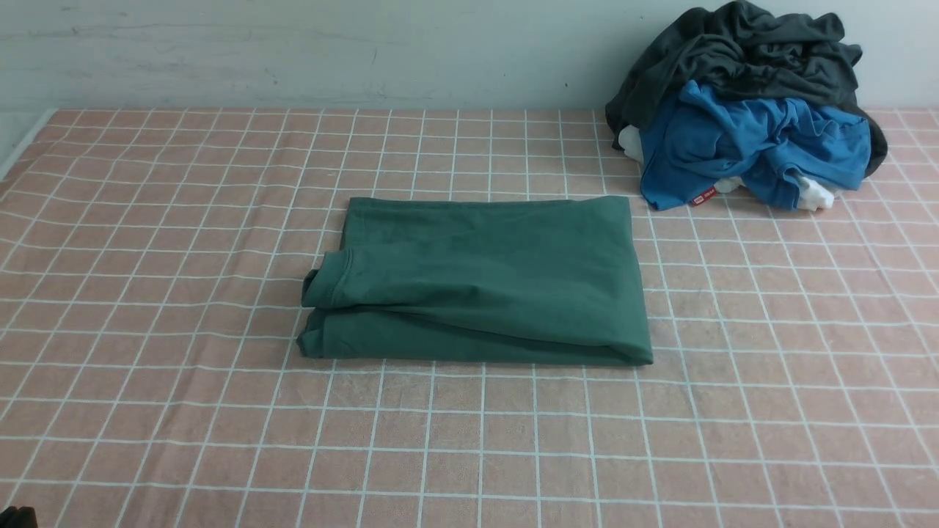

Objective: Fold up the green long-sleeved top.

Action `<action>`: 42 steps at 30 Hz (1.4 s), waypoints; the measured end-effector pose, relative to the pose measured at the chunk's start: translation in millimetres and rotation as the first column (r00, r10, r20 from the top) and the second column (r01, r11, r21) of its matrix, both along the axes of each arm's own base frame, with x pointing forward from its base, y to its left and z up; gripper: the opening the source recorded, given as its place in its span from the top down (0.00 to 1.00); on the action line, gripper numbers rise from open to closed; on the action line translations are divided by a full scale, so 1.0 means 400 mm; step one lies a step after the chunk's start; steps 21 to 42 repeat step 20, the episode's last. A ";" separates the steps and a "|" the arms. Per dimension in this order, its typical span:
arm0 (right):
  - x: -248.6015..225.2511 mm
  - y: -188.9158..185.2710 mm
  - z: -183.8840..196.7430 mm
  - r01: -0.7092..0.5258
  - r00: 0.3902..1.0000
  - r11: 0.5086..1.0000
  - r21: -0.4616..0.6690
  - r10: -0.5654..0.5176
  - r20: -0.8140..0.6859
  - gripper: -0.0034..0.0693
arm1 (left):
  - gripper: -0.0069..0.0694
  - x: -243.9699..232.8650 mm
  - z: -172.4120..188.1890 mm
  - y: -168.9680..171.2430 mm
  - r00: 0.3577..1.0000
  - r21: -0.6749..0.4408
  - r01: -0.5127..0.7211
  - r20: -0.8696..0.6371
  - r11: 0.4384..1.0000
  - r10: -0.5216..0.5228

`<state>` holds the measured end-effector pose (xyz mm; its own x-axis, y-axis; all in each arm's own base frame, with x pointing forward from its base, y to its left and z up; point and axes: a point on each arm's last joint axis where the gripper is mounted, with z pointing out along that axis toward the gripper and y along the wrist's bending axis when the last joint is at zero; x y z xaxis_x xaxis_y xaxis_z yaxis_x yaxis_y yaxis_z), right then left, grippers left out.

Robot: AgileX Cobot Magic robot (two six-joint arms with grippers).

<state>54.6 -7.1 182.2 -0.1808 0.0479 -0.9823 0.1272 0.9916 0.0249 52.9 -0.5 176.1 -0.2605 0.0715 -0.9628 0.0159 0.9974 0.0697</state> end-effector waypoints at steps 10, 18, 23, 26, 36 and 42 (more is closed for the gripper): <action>0.000 0.000 0.000 -0.001 1.000 1.000 -0.004 0.001 0.000 0.97 | 0.91 0.000 0.000 0.000 1.000 0.000 0.000 0.000 1.000 0.000; 0.000 0.000 0.000 -0.002 1.000 1.000 -0.011 0.002 -0.001 0.97 | 0.91 0.000 0.000 0.000 1.000 0.000 0.000 0.000 1.000 0.000; 0.000 0.000 0.000 -0.002 1.000 1.000 -0.011 0.002 -0.001 0.97 | 0.91 0.000 0.000 0.000 1.000 0.000 0.000 0.000 1.000 0.000; 0.000 0.000 0.000 -0.002 1.000 1.000 -0.011 0.002 -0.001 0.97 | 0.91 0.000 0.000 0.000 1.000 0.000 0.000 0.000 1.000 0.000; 0.000 0.000 0.000 -0.002 1.000 1.000 -0.011 0.002 -0.001 0.97 | 0.91 0.000 0.000 0.000 1.000 0.000 0.000 0.000 1.000 0.000; 0.000 0.000 0.000 -0.002 1.000 1.000 -0.011 0.002 -0.001 0.97 | 0.91 0.000 0.000 0.000 1.000 0.000 0.000 0.000 1.000 0.000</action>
